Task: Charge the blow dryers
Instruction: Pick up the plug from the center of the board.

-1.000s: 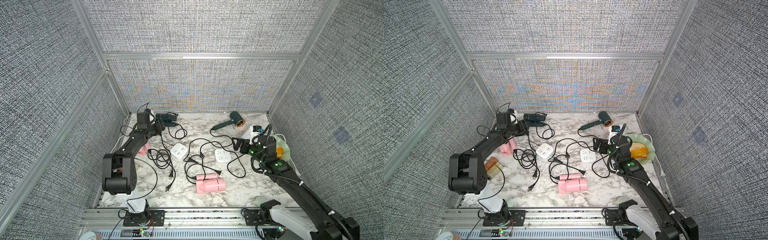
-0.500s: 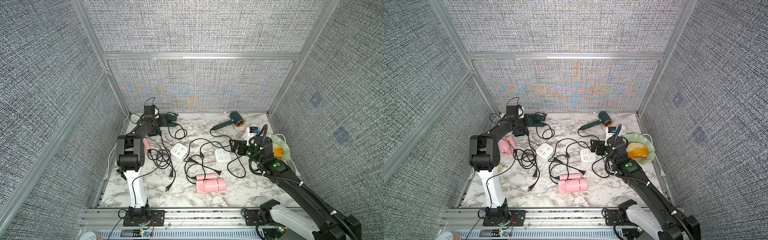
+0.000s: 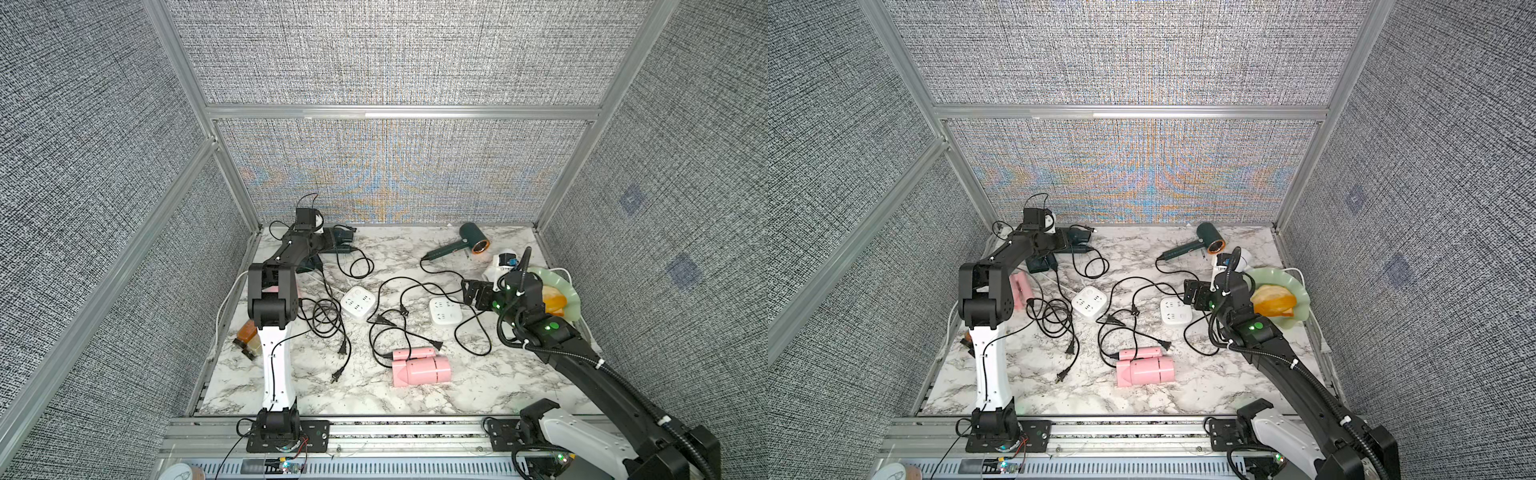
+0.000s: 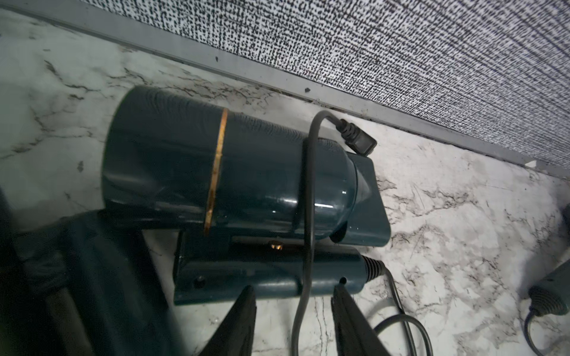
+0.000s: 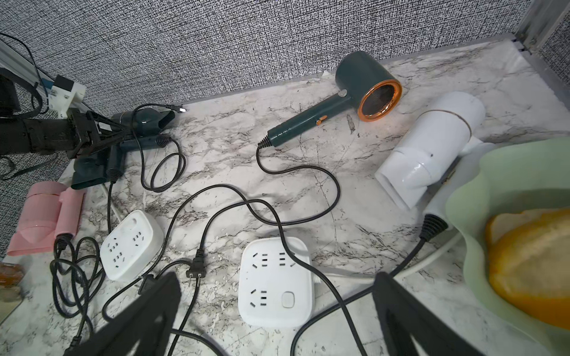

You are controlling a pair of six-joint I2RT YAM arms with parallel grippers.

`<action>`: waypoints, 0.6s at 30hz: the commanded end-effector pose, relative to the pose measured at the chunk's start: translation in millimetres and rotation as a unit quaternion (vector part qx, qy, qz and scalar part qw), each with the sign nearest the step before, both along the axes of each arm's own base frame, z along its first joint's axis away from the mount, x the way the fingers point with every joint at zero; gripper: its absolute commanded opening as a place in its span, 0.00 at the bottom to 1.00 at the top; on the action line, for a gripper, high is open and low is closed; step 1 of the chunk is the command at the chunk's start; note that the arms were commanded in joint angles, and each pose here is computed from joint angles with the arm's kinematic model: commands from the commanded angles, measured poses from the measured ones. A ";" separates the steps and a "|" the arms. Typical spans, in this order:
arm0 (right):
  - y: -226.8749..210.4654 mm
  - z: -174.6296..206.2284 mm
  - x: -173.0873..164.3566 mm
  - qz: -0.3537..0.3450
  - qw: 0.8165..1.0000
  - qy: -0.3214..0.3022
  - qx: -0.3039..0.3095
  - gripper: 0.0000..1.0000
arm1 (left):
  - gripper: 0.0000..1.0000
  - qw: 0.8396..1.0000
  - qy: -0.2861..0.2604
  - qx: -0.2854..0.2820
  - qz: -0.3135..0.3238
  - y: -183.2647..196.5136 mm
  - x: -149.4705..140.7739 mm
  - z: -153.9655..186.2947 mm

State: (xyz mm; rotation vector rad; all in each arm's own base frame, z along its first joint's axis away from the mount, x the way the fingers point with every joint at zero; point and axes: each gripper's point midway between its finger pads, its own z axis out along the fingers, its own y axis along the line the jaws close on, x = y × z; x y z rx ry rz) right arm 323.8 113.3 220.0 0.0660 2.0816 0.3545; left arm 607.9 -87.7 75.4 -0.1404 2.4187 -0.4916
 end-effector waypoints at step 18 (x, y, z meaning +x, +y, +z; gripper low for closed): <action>-3.9 -5.6 1.7 -0.009 1.000 0.007 -0.014 0.99 | 0.26 1.000 0.001 -0.004 -0.015 -15.8 7.2 -8.0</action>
